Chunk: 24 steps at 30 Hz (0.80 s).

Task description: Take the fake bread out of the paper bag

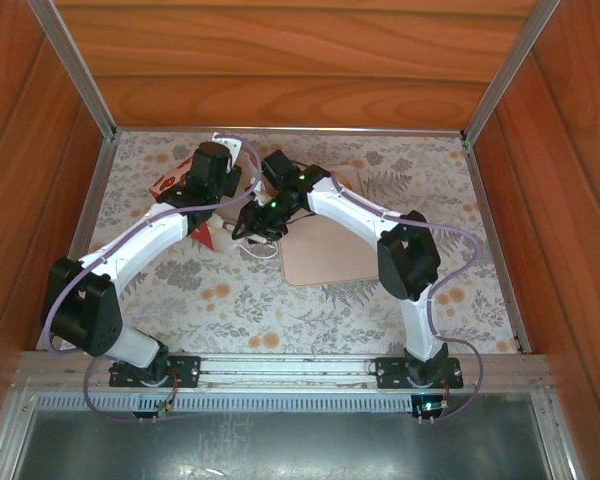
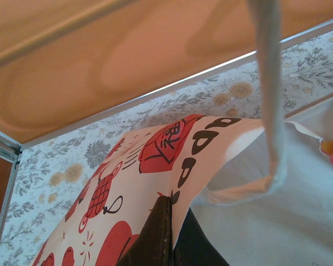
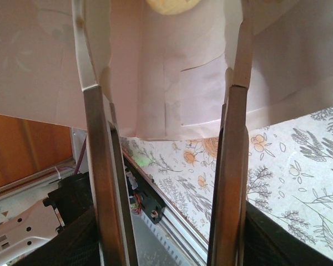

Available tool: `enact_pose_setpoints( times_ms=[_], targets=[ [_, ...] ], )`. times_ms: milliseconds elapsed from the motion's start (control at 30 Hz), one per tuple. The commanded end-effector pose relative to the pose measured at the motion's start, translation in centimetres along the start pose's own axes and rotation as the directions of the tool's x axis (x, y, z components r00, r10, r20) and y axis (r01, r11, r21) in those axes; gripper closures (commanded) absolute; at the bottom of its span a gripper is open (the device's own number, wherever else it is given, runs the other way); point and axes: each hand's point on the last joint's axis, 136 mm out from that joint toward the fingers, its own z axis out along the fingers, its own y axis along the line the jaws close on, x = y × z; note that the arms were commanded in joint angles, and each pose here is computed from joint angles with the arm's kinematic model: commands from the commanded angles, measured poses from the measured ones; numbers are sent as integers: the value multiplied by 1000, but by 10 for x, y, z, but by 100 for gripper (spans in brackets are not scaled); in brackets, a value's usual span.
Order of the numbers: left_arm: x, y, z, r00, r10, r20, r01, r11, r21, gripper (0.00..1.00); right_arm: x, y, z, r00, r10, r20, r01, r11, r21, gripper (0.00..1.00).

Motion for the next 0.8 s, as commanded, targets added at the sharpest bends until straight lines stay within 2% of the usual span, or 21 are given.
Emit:
enact_pose_setpoints(
  times_ms=[0, 400, 467, 600, 767],
  targets=[
    [-17, 8, -8, 998, -41, 49, 42, 999, -9, 100, 7, 15, 5, 998, -39, -47, 36, 998, -54, 44],
    [-19, 7, -9, 997, -57, 58, 57, 998, 0, 100, 1, 8, 15, 997, -27, -78, 24, 999, -32, 44],
    [-20, 6, -9, 997, -58, 60, 58, 998, 1, 100, -1, 7, 16, 997, -26, -77, 23, 999, -27, 48],
    [-18, 7, -8, 997, -59, 58, 59, 998, -3, 100, -2, 5, 14, 997, -23, -71, 23, 1000, -2, 66],
    [-17, 11, -8, 997, -50, 54, 52, 998, -28, 100, 0, 4, 8, 998, -30, -49, 31, 999, 24, 77]
  ],
)
